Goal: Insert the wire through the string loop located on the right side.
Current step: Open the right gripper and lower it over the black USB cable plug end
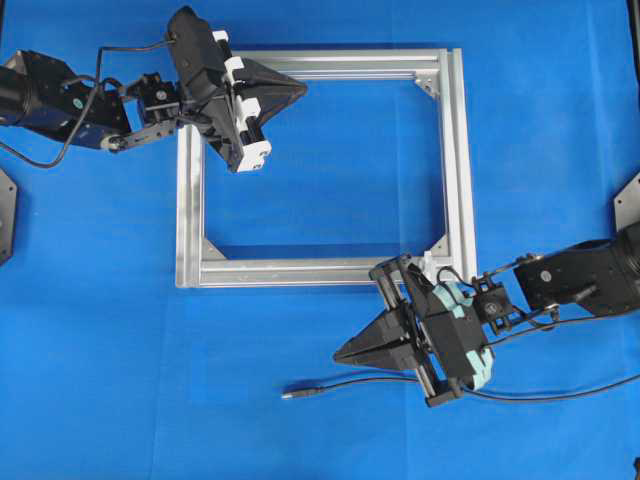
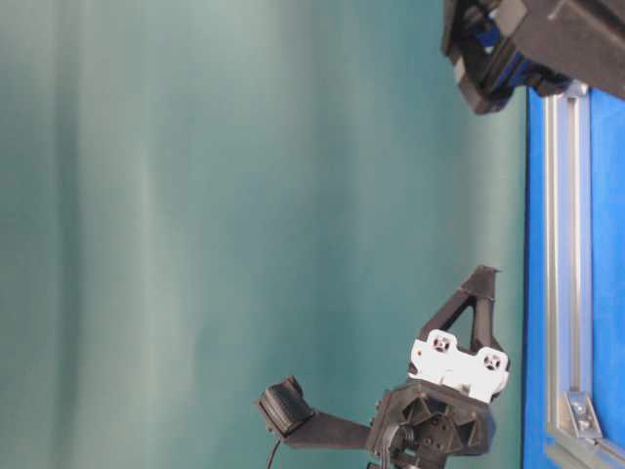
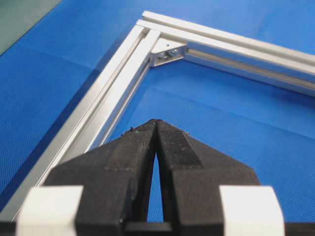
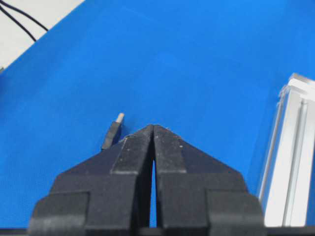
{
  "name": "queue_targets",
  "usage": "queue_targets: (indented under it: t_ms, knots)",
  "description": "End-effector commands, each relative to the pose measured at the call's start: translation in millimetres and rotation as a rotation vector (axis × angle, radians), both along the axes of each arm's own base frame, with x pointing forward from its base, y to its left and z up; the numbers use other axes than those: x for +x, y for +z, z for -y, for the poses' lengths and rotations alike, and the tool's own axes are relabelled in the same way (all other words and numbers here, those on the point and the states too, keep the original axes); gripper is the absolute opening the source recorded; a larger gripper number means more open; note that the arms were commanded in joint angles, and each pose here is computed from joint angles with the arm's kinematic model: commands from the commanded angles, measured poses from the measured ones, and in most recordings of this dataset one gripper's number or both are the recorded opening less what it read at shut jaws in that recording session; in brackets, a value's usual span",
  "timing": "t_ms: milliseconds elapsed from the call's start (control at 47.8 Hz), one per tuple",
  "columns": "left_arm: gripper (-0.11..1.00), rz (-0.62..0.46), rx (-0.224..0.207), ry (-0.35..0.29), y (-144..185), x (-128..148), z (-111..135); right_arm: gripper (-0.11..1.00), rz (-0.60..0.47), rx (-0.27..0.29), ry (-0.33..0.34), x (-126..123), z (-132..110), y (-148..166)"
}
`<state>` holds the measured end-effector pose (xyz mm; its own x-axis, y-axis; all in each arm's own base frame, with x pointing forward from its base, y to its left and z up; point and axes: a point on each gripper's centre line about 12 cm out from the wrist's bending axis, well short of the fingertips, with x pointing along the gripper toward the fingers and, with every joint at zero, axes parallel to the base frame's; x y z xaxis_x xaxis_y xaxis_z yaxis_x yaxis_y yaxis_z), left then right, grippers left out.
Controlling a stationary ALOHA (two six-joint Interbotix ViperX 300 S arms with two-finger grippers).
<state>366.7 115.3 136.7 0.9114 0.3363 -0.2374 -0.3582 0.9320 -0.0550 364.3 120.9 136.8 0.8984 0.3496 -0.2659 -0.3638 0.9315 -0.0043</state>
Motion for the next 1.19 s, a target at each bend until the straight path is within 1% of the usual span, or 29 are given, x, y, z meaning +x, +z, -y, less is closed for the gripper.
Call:
queue_targets:
  t_ms: [0, 105, 167, 230, 251, 314, 460, 502, 544, 649, 879, 1005, 1172]
  knots:
    - [0.00, 0.044, 0.017, 0.002, 15, 1, -2, -0.06, 0.045, 0.022, 0.006, 3, -4, 17]
    - [0.00, 0.042, 0.018, 0.003, 15, 1, -3, -0.03, 0.043, 0.031, 0.012, 3, -7, 17]
    - [0.00, 0.044, 0.019, 0.005, 15, 1, -3, 0.03, 0.043, 0.046, 0.007, 3, -8, 19]
    - [0.00, 0.044, 0.020, 0.004, 15, 1, -3, 0.12, 0.038, 0.063, 0.004, 3, -9, 19]
    - [0.00, 0.044, 0.020, 0.004, 15, 1, -3, 0.16, 0.038, 0.067, 0.003, 3, -10, 19]
    - [0.00, 0.042, 0.019, 0.004, 15, 1, -3, 0.33, 0.036, 0.082, 0.001, 3, -13, 19]
    - [0.00, 0.040, 0.020, 0.003, 14, 1, -3, 0.79, 0.036, 0.101, -0.012, 2, -15, 20]
    - [0.00, 0.040, 0.020, 0.005, 14, 0, -3, 0.88, 0.035, 0.103, -0.014, 2, -15, 21]
    - [0.00, 0.042, 0.021, 0.006, 15, 0, -4, 0.94, 0.033, 0.105, -0.016, 2, -15, 20]
    - [0.00, 0.040, 0.020, 0.009, 14, 0, -5, 0.90, 0.029, 0.108, -0.021, 2, -15, 20]
    - [0.00, 0.040, 0.020, 0.009, 14, 0, -5, 0.91, 0.001, 0.121, -0.043, 4, -17, 11]
    - [0.00, 0.040, 0.020, 0.009, 14, 0, -5, 0.91, -0.033, 0.133, -0.063, 6, -21, -1]
    - [0.00, 0.040, 0.020, 0.011, 14, -1, -6, 0.91, -0.098, 0.144, -0.096, 7, -28, -26]
